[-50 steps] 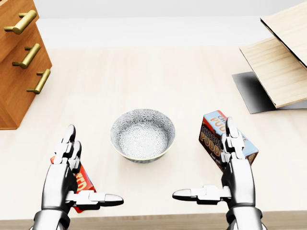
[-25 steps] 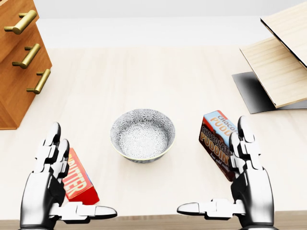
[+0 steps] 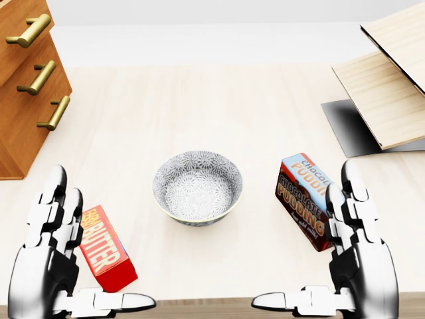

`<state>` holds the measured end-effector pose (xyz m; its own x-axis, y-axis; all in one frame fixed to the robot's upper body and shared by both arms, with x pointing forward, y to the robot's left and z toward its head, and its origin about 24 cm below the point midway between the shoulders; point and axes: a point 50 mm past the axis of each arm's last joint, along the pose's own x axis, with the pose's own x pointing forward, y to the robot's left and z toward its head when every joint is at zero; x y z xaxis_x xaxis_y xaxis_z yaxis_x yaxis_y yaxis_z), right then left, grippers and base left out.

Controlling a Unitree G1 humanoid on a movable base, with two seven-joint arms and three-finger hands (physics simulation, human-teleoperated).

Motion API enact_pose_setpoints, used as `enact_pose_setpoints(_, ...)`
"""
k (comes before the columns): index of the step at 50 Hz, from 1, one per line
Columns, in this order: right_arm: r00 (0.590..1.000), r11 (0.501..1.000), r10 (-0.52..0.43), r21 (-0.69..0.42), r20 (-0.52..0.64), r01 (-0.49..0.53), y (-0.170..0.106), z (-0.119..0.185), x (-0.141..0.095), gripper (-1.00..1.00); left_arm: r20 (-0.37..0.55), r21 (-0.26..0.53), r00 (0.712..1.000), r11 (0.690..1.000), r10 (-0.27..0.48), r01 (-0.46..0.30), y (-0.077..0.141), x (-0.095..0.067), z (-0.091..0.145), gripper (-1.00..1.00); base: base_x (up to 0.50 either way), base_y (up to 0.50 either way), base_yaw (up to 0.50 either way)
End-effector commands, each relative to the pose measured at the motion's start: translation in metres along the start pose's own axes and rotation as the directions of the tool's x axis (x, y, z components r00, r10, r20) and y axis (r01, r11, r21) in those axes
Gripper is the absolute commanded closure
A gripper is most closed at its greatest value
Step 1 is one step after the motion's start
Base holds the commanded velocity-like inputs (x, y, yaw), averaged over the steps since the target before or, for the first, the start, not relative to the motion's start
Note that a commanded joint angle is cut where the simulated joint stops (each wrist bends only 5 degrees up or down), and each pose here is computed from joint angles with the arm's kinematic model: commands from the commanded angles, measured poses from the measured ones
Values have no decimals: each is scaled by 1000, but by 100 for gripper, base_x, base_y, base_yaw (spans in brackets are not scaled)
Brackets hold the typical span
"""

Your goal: Close the top drawer of the cabinet and put the bowl on top of it.

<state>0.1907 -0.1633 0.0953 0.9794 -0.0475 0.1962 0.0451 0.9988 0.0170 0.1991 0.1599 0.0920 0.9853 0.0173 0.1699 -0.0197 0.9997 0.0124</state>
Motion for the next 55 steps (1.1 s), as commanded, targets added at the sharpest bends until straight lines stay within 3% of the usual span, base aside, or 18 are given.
enact_pose_setpoints(1, 1000, 1000, -9, 9, 21, 9, -3, 7, -4, -100, 49, 1, 999, 1000, 18, -18, 3, -7, 10, -100, 0, 0, 0)
enact_pose_setpoints(30, 999, 1000, -22, 22, 47, 21, -9, 15, -6, -100, 95, 36, 995, 999, 14, -17, 1, -18, 17, -100, 0, 0, 0)
enact_pose_setpoints(55, 998, 1000, -14, 19, 54, 13, -8, 16, -9, -100, 87, 38, 996, 999, 8, -11, 0, -18, 16, -100, 18, 0, 0)
